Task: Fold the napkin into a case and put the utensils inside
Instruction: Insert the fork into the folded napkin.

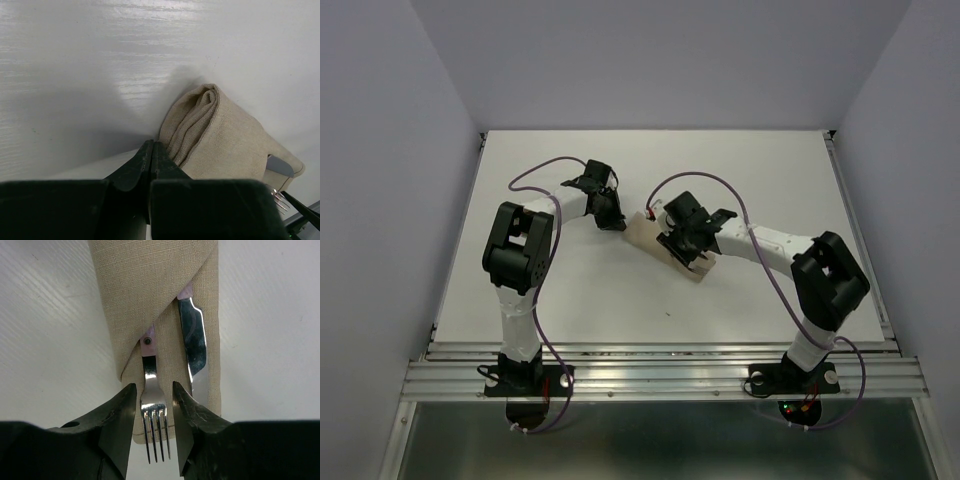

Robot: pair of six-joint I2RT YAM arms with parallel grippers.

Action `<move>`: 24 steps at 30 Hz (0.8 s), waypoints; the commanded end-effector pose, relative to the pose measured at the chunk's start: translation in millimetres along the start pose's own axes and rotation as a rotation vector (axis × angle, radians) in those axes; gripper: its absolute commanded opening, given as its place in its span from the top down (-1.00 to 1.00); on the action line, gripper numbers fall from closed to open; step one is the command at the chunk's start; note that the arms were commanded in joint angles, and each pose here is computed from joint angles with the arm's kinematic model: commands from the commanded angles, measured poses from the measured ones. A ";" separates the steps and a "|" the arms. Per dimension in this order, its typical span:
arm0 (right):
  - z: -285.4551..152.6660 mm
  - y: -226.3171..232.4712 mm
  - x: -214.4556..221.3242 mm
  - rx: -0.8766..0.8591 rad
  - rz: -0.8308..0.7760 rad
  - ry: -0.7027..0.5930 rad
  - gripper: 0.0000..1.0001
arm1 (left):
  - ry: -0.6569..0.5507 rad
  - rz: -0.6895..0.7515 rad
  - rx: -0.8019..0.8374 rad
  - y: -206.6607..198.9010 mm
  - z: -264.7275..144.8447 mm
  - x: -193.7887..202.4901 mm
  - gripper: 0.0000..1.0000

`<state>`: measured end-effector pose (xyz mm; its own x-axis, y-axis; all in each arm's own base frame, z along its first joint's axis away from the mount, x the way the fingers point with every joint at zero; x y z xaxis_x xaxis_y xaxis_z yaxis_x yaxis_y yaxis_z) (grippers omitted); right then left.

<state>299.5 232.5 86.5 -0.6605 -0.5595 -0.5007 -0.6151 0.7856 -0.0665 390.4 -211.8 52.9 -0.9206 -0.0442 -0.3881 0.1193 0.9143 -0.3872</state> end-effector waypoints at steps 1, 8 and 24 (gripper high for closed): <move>7.0 2.4 -7.1 -0.029 0.019 -0.038 0.19 | -0.031 0.040 0.035 -11.2 -13.5 -5.5 0.82; 22.7 -2.3 2.5 -0.029 0.030 -0.008 0.21 | -0.030 0.046 0.030 -10.7 -15.7 -5.1 0.82; 28.9 -3.2 -1.6 -0.047 0.013 -0.006 0.65 | -0.023 0.045 0.026 -10.5 -13.3 -4.9 0.82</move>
<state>303.3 230.6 57.6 -0.6900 -0.5519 -0.4683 -0.6155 0.7878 -0.0216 390.2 -211.5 52.6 -0.9192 -0.0326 -0.3924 0.1308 0.9147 -0.3823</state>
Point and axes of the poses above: each gripper's point midway between its finger pads, its own z axis out along the fingers, its own y axis along the line the jaws close on, x = y × z, the point moved 3 cm from there along -z, back along the fingers, and after that the axes turned 11 degrees about z, right-handed, at the moved point
